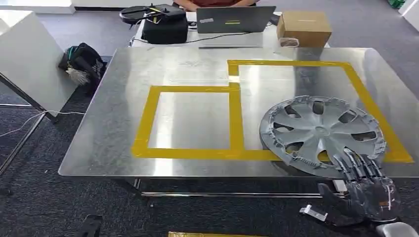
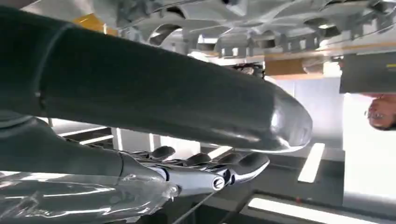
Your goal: Take the parts from the cabinet and place them on the table.
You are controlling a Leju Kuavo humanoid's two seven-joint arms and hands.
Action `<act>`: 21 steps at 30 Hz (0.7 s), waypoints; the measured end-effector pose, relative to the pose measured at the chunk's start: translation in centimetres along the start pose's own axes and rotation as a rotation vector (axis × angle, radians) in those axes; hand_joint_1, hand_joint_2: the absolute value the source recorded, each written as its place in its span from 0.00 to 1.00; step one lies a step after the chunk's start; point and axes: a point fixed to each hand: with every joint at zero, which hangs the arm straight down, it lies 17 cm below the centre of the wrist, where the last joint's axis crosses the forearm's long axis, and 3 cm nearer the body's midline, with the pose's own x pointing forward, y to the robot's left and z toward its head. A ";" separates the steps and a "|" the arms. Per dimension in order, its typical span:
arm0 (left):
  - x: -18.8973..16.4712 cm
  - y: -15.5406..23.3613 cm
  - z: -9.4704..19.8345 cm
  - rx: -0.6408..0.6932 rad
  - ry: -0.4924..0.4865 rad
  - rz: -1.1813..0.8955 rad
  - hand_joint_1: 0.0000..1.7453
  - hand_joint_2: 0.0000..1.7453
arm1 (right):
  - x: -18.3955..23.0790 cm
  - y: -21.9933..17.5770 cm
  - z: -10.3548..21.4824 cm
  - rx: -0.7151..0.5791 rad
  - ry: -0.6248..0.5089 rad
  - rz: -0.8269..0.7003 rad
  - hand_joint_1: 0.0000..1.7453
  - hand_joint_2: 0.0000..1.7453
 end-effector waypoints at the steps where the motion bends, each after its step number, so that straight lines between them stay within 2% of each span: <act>1: 0.0 0.0 0.0 0.001 0.000 0.000 0.00 0.00 | 0.0 0.1 0.2 0.005 0.001 0.000 0.00 0.00; 21: 0.0 -0.1 0.1 0.006 0.002 0.005 0.00 0.00 | 0.0 0.2 0.1 0.010 0.001 0.000 0.00 0.00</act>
